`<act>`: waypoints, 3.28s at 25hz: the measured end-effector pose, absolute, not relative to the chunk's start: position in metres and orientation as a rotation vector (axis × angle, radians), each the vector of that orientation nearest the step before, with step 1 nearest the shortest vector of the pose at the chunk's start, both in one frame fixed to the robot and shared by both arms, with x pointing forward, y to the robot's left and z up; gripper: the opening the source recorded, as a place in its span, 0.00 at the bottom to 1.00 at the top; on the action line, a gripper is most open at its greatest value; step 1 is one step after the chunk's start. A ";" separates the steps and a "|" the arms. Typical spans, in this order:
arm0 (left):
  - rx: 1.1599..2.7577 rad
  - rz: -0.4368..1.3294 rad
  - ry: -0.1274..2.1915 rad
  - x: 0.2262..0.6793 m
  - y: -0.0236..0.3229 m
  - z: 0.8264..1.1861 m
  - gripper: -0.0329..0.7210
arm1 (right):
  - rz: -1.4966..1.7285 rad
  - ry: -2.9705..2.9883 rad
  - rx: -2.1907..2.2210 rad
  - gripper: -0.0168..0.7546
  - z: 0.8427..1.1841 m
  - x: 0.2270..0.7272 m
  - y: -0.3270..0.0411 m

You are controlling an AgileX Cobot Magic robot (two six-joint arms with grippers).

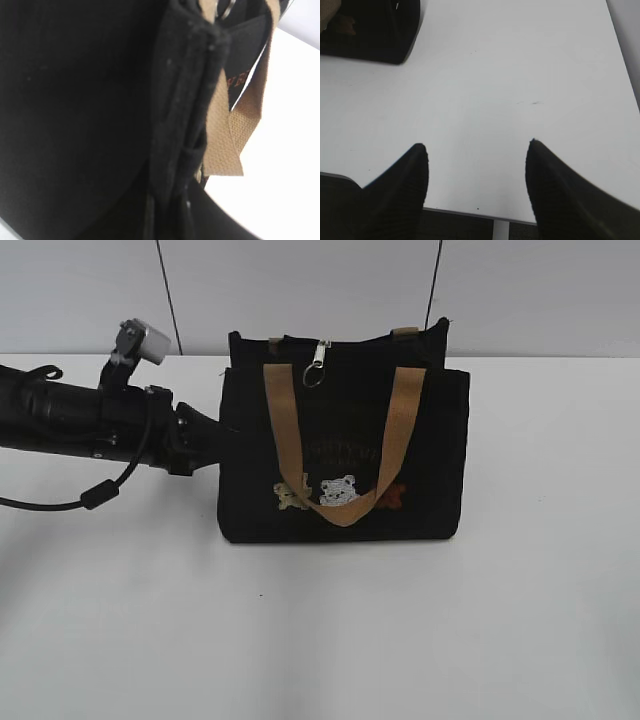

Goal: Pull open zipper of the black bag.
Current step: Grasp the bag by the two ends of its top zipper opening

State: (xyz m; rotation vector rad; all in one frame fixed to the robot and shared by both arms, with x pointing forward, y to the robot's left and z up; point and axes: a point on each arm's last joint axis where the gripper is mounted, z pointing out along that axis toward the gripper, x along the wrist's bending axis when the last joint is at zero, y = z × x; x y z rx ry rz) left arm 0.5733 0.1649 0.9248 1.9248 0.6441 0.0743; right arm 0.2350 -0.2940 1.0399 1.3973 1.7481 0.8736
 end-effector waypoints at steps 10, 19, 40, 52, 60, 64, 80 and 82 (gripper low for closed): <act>1.934 0.062 0.634 0.572 0.164 0.924 0.08 | 0.874 1.748 1.397 0.63 1.040 0.235 -0.294; 1.934 0.057 0.627 0.571 0.164 0.924 0.08 | 0.968 1.797 1.397 0.63 1.042 0.237 -0.286; 1.938 0.058 0.622 0.572 0.164 0.925 0.08 | 1.387 2.399 0.803 0.63 1.079 0.455 -0.206; 1.939 0.057 0.622 0.572 0.164 0.925 0.08 | 1.432 2.549 0.730 0.63 1.031 0.564 -0.147; 1.939 0.057 0.622 0.572 0.164 0.925 0.08 | 1.482 2.572 0.859 0.63 1.000 0.592 -0.138; 1.939 0.057 0.622 0.572 0.164 0.925 0.08 | 1.486 2.586 0.895 0.63 0.990 0.595 -0.137; 1.947 0.061 0.622 0.572 0.164 0.924 0.08 | 1.568 2.507 0.957 0.63 0.968 0.609 -0.126; 1.949 0.061 0.621 0.572 0.164 0.924 0.08 | 1.541 2.510 0.926 0.63 0.966 0.608 -0.121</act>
